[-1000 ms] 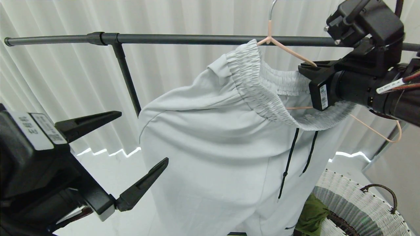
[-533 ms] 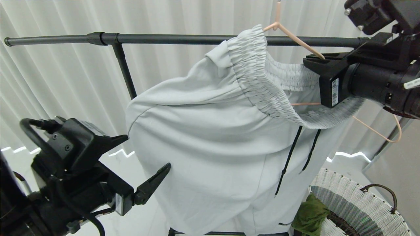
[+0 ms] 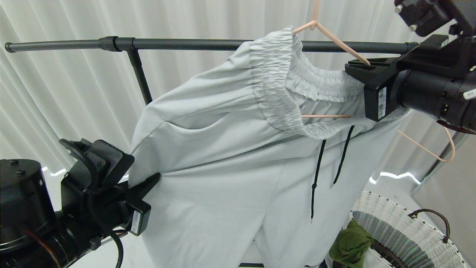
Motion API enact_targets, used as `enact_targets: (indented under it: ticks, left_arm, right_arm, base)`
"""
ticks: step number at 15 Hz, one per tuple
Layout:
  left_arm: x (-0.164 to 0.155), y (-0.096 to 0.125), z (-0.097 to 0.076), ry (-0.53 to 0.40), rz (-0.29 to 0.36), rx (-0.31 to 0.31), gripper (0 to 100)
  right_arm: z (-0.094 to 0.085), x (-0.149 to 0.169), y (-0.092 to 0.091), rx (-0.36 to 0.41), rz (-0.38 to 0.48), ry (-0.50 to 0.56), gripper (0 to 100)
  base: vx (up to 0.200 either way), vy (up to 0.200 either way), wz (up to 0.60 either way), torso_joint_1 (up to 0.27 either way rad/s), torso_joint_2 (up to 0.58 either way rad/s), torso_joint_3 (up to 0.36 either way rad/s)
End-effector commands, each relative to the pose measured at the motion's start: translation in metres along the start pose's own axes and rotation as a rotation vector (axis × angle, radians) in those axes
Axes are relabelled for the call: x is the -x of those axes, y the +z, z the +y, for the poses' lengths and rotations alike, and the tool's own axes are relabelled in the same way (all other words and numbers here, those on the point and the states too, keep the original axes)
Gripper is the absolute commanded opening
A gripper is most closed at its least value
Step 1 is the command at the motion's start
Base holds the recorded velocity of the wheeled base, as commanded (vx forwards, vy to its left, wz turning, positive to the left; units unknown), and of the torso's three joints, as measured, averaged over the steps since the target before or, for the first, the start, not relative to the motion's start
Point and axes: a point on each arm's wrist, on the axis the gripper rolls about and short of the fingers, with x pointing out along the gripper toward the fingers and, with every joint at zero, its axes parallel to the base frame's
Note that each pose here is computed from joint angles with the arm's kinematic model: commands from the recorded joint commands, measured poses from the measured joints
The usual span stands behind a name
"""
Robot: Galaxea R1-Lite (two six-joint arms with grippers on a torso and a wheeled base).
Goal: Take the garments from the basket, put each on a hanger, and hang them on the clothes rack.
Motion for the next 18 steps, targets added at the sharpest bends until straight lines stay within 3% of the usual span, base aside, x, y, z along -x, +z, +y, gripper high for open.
enact_targets:
  ticks: [1, 3, 6, 8, 9, 13, 18]
  left_arm:
    - [0.000, -0.017, 0.011, 0.067, 0.070, 0.012, 0]
    - [0.002, -0.020, 0.013, 0.082, 0.082, 0.006, 0]
    - [0.005, -0.024, 0.012, 0.076, 0.092, -0.067, 0]
    - [0.006, -0.022, 0.012, 0.075, 0.081, -0.083, 0]
    - [0.007, -0.021, 0.012, 0.077, 0.072, -0.082, 100]
    - [0.022, -0.015, 0.010, 0.062, 0.000, -0.085, 100]
    - [0.039, -0.011, 0.009, 0.062, -0.068, -0.086, 100]
  right_arm:
    - [-0.005, -0.001, -0.002, 0.001, 0.008, -0.022, 0]
    - [-0.011, -0.001, -0.003, 0.000, 0.013, -0.047, 0]
    - [-0.013, -0.002, -0.004, 0.001, 0.020, -0.064, 0]
    - [-0.013, -0.002, -0.004, 0.003, 0.021, -0.064, 0]
    - [-0.012, -0.003, -0.005, 0.002, 0.024, -0.062, 0]
    - [-0.012, -0.005, -0.008, 0.007, 0.062, -0.110, 0]
    - [-0.026, -0.025, -0.031, 0.038, 0.216, -0.300, 0]
  base:
    - [0.000, 0.000, 0.00, 0.000, 0.00, 0.000]
    - [0.000, 0.000, 0.00, 0.000, 0.00, 0.000]
    - [0.000, 0.000, 0.00, 0.000, 0.00, 0.000]
    - [0.000, 0.000, 0.00, 0.000, 0.00, 0.000]
    - [0.000, 0.000, 0.00, 0.000, 0.00, 0.000]
    - [0.000, 0.000, 0.00, 0.000, 0.00, 0.000]
    - [0.000, 0.000, 0.00, 0.000, 0.00, 0.000]
